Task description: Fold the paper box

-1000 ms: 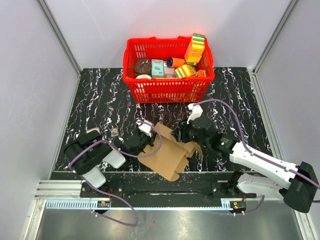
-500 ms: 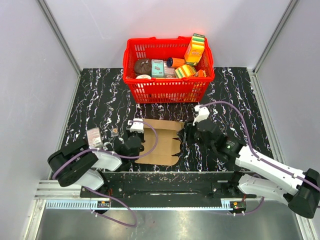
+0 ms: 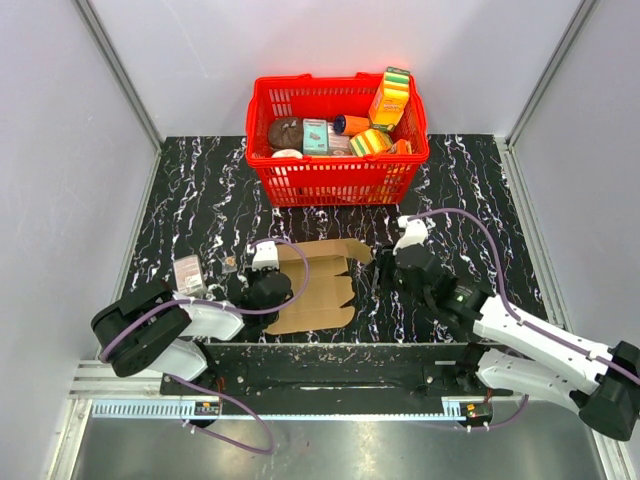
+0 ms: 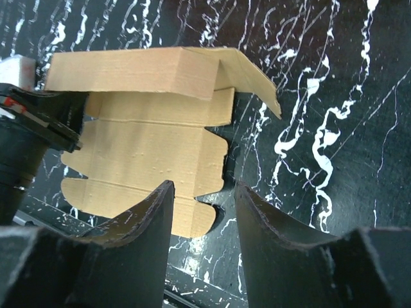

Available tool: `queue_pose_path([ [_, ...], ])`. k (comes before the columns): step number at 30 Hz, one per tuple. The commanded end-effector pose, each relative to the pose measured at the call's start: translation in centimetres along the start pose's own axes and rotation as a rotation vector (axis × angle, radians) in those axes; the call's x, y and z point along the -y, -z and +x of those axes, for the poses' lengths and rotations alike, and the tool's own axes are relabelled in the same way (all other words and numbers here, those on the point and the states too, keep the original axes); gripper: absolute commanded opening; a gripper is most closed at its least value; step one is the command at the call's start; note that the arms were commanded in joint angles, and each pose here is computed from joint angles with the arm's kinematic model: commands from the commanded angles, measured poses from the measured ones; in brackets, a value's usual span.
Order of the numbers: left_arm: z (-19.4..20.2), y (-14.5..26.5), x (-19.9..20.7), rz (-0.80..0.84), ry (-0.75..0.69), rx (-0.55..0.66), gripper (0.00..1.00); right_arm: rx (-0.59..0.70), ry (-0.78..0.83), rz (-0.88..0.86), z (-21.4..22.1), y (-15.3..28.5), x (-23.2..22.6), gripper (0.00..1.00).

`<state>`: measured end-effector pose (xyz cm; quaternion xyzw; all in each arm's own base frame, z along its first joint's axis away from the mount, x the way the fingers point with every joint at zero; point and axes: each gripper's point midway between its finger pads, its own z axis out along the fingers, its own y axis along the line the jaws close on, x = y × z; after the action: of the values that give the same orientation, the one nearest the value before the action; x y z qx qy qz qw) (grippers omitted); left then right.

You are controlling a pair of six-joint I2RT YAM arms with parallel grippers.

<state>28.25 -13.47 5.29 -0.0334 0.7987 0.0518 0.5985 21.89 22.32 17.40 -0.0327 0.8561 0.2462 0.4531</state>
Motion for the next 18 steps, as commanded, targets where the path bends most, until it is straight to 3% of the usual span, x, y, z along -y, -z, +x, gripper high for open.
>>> queue_pose_path([
  [1, -0.2, 0.0, 0.7, 0.006, 0.076, 0.001, 0.00, -0.019, -0.036, 0.037, 1.1, -1.0, 0.6, 0.49],
  [13, 1.6, 0.8, 1.2, 0.070, 0.132, -0.026, 0.00, -0.050, -0.066, 0.078, 3.3, -2.5, 1.8, 0.45],
  [18, 2.0, 1.4, 1.5, 0.102, 0.139, -0.023, 0.00, -0.095, -0.056, 0.118, 4.7, -4.8, 1.8, 0.22],
])
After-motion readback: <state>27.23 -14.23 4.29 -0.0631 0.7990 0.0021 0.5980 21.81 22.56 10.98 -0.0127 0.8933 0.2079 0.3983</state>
